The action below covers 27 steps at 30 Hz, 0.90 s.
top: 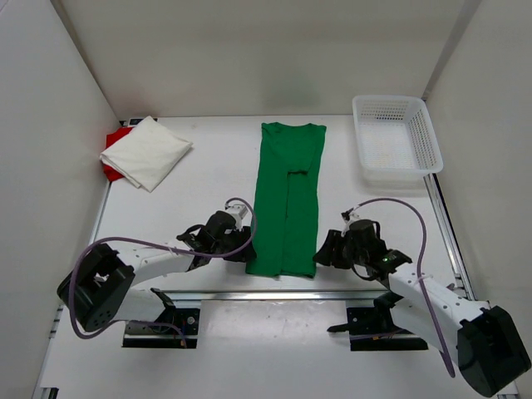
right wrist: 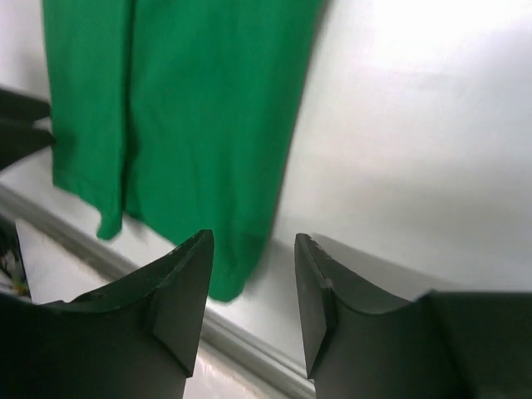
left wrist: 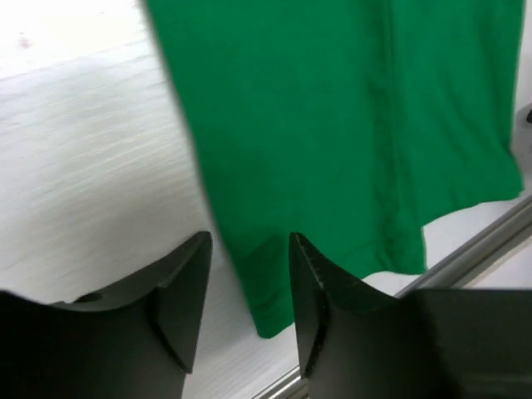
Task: Fold and stack the t-shirts
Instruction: Rotate the tshirt 90 degrees, then grab the bottom of the folded rectangular tshirt with both arms
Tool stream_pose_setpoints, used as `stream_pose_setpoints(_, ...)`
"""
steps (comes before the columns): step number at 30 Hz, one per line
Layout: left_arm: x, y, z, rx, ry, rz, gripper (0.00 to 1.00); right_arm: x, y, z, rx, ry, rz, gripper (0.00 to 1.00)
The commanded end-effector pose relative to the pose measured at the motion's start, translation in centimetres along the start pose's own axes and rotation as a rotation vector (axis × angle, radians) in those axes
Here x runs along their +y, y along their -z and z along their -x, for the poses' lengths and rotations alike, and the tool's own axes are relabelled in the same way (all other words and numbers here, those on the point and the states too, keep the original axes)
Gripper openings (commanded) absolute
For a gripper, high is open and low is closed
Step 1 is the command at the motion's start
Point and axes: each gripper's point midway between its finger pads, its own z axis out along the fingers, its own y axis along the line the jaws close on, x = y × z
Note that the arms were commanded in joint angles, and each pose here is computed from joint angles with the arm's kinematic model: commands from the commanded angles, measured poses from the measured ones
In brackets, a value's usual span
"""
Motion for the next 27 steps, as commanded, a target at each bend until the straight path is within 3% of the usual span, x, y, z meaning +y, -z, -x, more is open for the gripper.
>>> stream_pose_setpoints(1,0.2,-0.6,-3.2,0.121,-0.014,0.022,0.52,-0.3,0.1,-2.8,0.062,-0.065,-0.016,0.41)
stream_pose_setpoints(6,0.0,-0.4,-4.9,0.175,-0.032,0.008,0.36,1.1,-0.3,-4.8,0.117,-0.068,0.032,0.37)
stream_pose_setpoints(9,-0.2,-0.2,-4.7,0.166,-0.016,0.003,0.23,1.3,-0.4,-5.1,0.122,-0.065,0.036,0.17)
stream_pose_setpoints(11,-0.4,0.2,-4.6,0.156,-0.028,0.007,0.08,1.2,-0.3,-5.4,0.124,-0.078,0.04,0.04)
stream_pose_setpoints(13,-0.4,0.7,-5.2,0.167,-0.037,0.026,0.0,1.2,0.1,-6.2,0.143,-0.07,0.027,0.0)
stream_pose_setpoints(18,0.1,2.5,-9.0,0.243,-0.025,0.039,0.0,2.5,1.7,-9.8,0.215,-0.073,0.05,0.0)
stream_pose_setpoints(21,-0.5,4.3,-9.0,0.234,0.024,-0.005,0.0,3.3,2.5,-10.4,0.229,-0.051,0.072,0.0)
stream_pose_setpoints(25,-3.3,5.5,-3.9,0.141,0.058,-0.07,0.0,4.0,2.7,-5.3,0.137,-0.035,0.082,0.0)
stream_pose_setpoints(27,-4.6,5.2,-0.9,0.108,0.078,-0.104,0.0,3.8,2.8,-0.3,0.03,-0.016,0.087,0.0)
